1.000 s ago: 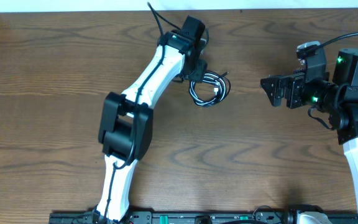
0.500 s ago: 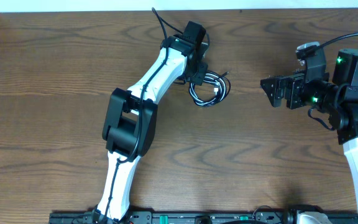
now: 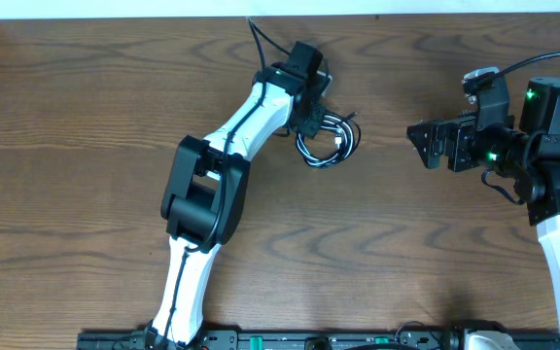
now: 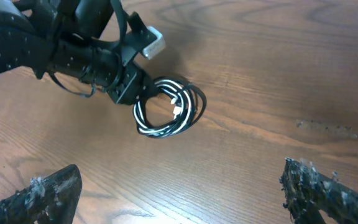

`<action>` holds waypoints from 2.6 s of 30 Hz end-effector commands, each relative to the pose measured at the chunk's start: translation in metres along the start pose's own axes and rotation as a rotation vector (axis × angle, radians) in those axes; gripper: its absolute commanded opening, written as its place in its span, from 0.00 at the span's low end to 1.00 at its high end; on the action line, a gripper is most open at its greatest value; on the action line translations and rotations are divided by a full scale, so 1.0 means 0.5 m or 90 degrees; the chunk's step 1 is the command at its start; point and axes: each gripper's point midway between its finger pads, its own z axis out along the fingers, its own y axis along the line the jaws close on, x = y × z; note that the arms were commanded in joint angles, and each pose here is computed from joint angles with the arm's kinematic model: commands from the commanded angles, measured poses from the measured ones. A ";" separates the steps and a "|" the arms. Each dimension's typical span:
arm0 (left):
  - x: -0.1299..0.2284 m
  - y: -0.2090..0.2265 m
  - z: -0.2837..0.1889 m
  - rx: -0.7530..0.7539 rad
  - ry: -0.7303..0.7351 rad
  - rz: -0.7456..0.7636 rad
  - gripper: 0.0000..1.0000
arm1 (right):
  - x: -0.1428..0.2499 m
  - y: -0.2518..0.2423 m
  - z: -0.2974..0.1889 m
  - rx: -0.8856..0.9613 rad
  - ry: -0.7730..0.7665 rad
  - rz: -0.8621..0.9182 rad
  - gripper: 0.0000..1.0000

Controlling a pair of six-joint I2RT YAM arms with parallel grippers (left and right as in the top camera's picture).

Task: Untangle cables
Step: 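Reach the left gripper over the black-and-white cable bundle and lower, then grasp the cable bundle with the left gripper and lift it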

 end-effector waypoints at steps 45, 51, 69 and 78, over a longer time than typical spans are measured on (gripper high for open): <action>-0.050 -0.077 -0.306 0.097 -0.138 -0.343 0.07 | 0.003 0.023 0.060 -0.090 0.042 0.058 0.99; -0.026 -0.077 -0.298 0.103 -0.095 -0.517 0.07 | 0.020 0.062 0.117 -0.132 0.080 0.037 0.99; 0.057 -0.073 -0.289 0.058 0.025 -0.930 0.08 | 0.042 0.188 0.176 -0.210 0.110 -0.032 0.94; 0.067 -0.048 -0.299 0.081 0.080 -1.187 0.07 | 0.048 0.193 0.205 -0.094 0.121 0.133 0.79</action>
